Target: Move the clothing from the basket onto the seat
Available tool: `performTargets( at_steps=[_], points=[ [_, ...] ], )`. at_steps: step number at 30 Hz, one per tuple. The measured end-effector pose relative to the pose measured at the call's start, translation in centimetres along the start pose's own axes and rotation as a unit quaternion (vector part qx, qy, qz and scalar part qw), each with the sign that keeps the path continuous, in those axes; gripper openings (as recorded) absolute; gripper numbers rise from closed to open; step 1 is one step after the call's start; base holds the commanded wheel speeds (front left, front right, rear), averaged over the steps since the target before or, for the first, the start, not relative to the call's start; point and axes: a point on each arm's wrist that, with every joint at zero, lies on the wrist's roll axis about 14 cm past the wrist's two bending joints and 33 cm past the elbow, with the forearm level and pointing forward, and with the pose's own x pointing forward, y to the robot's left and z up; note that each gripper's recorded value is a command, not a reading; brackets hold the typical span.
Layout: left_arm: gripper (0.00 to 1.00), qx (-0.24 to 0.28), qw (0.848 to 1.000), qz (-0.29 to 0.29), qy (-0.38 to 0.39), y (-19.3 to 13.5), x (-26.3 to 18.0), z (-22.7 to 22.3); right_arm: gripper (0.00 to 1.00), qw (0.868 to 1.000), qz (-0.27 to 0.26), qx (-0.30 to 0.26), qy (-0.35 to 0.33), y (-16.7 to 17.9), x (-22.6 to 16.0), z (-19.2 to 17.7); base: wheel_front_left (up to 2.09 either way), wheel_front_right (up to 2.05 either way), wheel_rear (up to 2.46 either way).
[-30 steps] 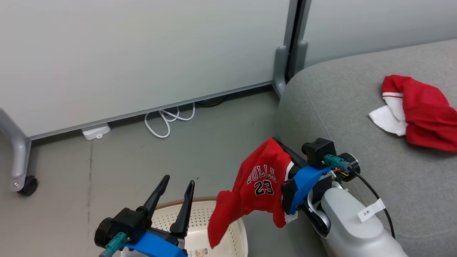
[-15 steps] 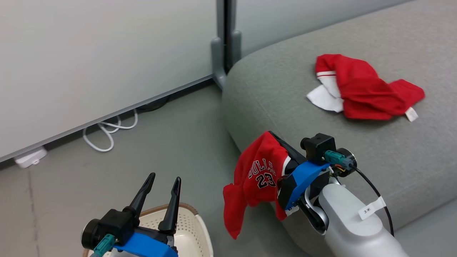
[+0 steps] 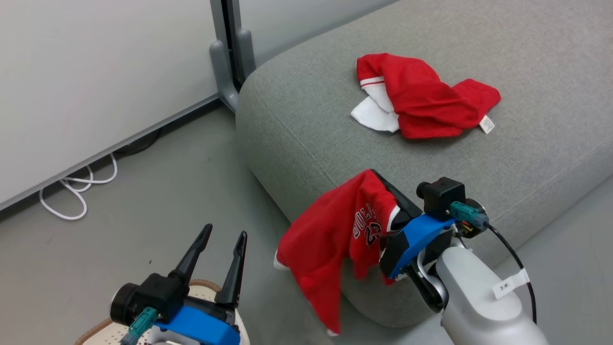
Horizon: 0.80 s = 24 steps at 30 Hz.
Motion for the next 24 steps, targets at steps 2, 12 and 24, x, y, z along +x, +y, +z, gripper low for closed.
performTargets(
  at_steps=[2,12,24],
  points=[
    [1.00,0.001,1.000,-0.007,0.004,-0.1,0.3,-0.2,0.00,1.000,-0.007,0.001,0.002,-0.4,-0.1,-0.3,0.00,0.00,0.00],
    [1.00,0.000,1.000,-0.022,0.007,-0.4,1.0,-0.5,0.00,1.000,-0.024,0.004,0.002,-1.2,-0.6,-0.7,0.00,0.00,0.00],
    [1.00,-0.006,1.000,-0.012,0.001,0.3,1.1,-0.3,0.00,0.999,-0.041,0.010,-0.020,-2.5,0.5,1.4,0.00,0.00,0.00]
  ],
)
